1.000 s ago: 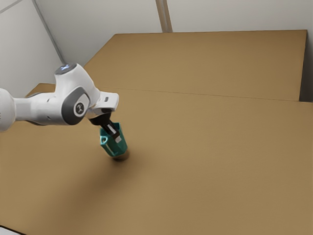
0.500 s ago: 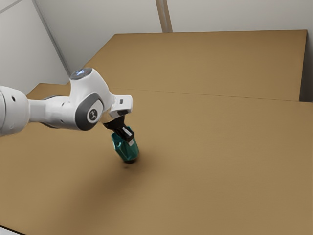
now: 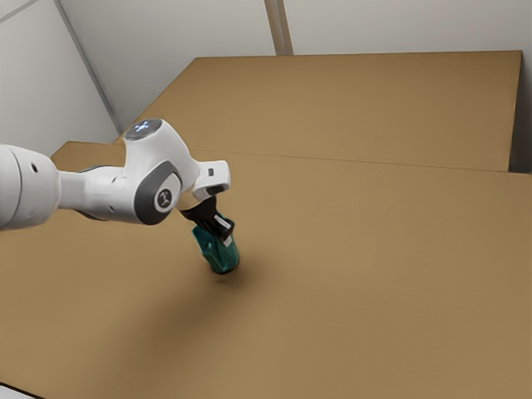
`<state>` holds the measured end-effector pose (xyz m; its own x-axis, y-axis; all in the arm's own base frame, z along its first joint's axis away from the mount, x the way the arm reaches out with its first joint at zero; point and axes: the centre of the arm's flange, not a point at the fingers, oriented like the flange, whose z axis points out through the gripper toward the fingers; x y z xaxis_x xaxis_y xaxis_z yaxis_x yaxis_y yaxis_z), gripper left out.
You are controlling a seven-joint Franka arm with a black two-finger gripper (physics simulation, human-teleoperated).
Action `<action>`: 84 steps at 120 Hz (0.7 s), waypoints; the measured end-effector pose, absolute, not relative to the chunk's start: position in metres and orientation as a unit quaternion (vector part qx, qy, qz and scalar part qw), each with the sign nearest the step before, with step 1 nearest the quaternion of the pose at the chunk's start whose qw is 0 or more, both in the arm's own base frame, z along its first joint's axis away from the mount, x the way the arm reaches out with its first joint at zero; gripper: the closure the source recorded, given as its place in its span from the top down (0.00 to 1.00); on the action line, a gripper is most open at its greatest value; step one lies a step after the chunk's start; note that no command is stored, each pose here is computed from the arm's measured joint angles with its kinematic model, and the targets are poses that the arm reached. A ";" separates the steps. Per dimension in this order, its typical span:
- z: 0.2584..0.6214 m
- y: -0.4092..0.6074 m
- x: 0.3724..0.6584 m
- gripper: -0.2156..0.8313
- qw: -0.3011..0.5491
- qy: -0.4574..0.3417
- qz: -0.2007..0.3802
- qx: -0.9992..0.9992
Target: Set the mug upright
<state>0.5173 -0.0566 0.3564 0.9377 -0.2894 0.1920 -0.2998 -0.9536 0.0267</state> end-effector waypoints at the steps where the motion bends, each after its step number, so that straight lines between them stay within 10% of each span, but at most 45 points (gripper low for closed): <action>1: 0.356 -0.057 0.517 0.08 0.028 -0.149 0.093 0.984; 84: 0.372 -0.064 0.522 0.53 0.035 -0.138 0.106 0.984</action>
<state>0.5223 -0.0639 0.3723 0.9394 -0.2652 0.2173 -0.2797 -0.9593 0.0387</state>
